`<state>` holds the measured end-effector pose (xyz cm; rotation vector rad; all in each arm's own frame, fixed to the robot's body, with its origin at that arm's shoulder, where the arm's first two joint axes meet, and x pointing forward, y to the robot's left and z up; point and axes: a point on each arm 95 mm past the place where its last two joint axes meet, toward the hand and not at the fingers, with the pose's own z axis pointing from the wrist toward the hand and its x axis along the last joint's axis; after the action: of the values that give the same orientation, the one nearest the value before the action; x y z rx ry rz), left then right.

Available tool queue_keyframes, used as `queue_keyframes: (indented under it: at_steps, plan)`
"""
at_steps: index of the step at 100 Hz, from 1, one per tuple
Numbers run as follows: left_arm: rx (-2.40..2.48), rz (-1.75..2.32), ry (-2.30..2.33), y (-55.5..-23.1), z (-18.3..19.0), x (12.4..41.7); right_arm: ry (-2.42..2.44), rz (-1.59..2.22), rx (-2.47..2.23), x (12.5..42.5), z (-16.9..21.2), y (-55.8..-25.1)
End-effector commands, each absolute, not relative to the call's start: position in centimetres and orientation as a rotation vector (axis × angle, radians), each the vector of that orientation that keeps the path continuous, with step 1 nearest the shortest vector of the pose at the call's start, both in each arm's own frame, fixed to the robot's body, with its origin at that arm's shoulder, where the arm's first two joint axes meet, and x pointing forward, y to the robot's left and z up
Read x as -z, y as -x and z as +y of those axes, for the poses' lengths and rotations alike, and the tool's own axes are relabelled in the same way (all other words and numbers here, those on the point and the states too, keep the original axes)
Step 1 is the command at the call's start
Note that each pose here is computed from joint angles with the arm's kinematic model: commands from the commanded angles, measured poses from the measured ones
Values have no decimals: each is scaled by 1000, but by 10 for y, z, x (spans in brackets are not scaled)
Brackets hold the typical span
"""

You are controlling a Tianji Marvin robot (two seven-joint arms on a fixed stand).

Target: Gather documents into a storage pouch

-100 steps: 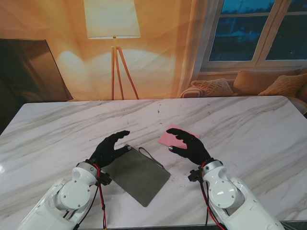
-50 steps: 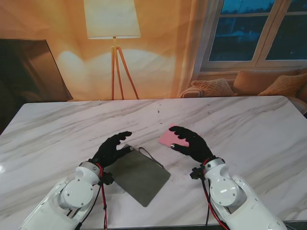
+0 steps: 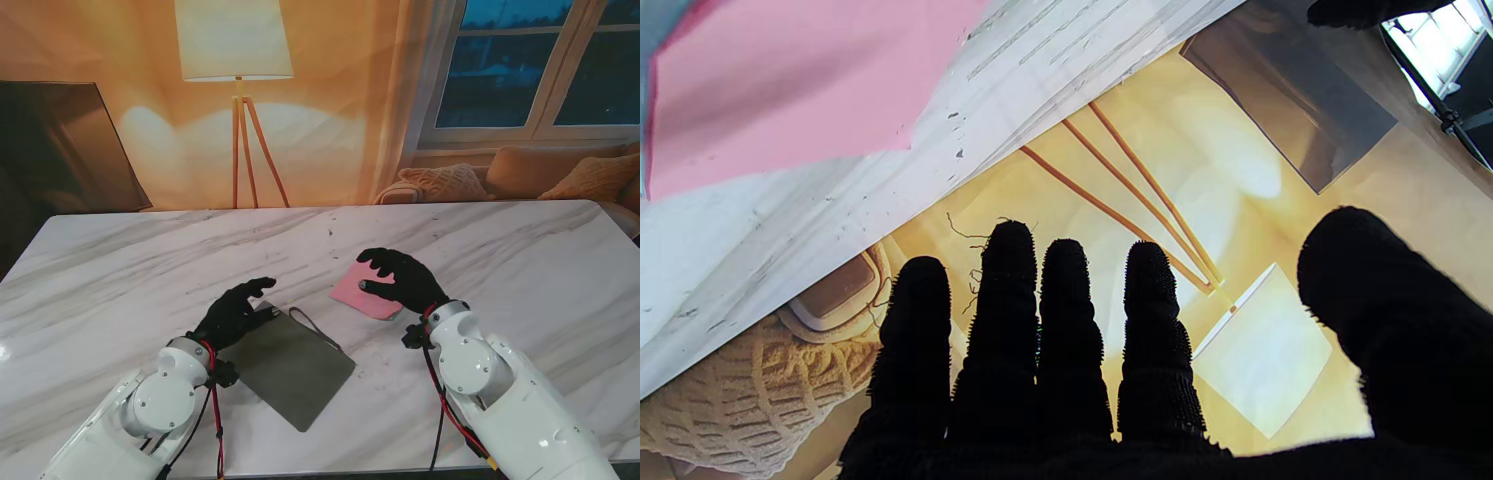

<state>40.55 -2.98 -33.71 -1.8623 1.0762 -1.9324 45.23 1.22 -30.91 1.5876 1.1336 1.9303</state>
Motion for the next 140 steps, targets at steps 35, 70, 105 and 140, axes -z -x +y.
queue_keyframes:
  at_steps: [35,70,105,140]
  plan:
    - [1894,1113,1879,-405,-32,336,-1622,1172,-1829,324,6,-467]
    - [1866,1132,1888,-407,-33,340,-1597,1226,-1818,331,8,-455]
    - [1855,1138,1886,-406,-31,339,-1602,1316,-1826,339,29,-432]
    - [1800,1196,1832,-411,-20,333,-1647,1327,-1826,347,39,-417]
